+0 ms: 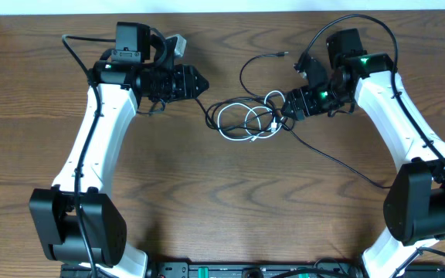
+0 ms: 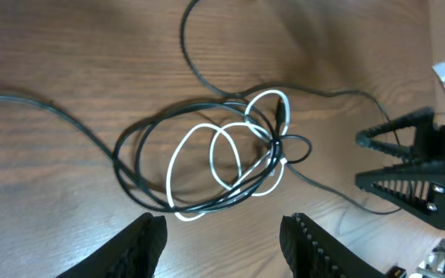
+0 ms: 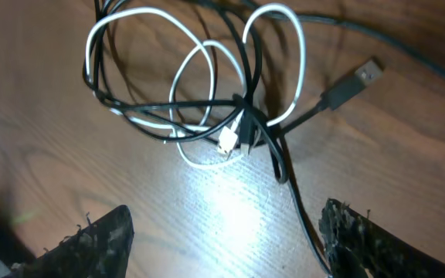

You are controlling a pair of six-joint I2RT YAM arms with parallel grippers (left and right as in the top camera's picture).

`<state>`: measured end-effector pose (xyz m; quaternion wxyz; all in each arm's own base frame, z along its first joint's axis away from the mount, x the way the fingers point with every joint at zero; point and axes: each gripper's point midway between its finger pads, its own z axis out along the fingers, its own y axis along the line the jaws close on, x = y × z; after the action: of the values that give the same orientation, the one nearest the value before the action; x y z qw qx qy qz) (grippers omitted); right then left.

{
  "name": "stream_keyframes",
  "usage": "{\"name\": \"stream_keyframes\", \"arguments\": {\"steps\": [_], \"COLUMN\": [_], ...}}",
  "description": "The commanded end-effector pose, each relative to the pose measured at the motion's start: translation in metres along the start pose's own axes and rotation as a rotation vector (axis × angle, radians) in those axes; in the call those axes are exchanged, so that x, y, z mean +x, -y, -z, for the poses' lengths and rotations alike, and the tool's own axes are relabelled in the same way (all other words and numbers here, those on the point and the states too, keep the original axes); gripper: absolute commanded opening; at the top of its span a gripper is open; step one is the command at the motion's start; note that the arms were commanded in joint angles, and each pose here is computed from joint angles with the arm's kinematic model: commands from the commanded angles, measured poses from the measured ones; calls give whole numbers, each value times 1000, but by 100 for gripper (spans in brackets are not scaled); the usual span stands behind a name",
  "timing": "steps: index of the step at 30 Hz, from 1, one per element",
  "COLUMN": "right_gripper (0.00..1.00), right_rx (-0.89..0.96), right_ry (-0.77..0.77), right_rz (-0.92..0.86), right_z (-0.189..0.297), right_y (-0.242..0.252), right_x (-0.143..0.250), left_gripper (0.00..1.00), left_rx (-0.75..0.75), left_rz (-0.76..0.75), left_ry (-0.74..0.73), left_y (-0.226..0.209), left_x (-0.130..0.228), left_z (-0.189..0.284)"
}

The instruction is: Untangle cables

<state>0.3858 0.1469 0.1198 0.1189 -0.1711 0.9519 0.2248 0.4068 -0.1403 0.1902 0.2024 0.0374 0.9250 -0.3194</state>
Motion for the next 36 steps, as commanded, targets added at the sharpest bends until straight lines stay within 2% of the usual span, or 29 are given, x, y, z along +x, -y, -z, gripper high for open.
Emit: {"name": "stream_keyframes", "arguments": {"steps": [1,6,10,17,20,24,26,29,36], "right_gripper": [75,64,61,59,48,22,14,11,9], "right_rx": [29,44,-31,-92,-102,-131,-140,-142,-142], "right_ry": [14,-15,-76,-123,-138,-135,-128,-124,-123], "right_rz": [12,29,113,137,127,123,124,126,118], "right_z": [-1,-19,-40,-70,-79,-84,-84,-84,-84], "right_y": [5,17,14,19,23,20,18,18,18], "right_x": [-4,-3,9,17,21,20,19,18,18], "left_gripper": [53,53,53,53,53,53,53,53,53], "left_rx": [41,30,38,41,45,53,57,58,18], "left_rz": [-62,-119,-132,-152,-157,-174,-181,-185,-217], "left_ry": [-2,-18,-66,-152,-189,-237,-257,-280,-297], "left_y": [17,31,37,31,31,33,33,32,22], "left_x": [1,5,16,34,43,57,64,72,78], "left_z": [-6,-25,-42,-80,-99,-125,-137,-149,-160]}}
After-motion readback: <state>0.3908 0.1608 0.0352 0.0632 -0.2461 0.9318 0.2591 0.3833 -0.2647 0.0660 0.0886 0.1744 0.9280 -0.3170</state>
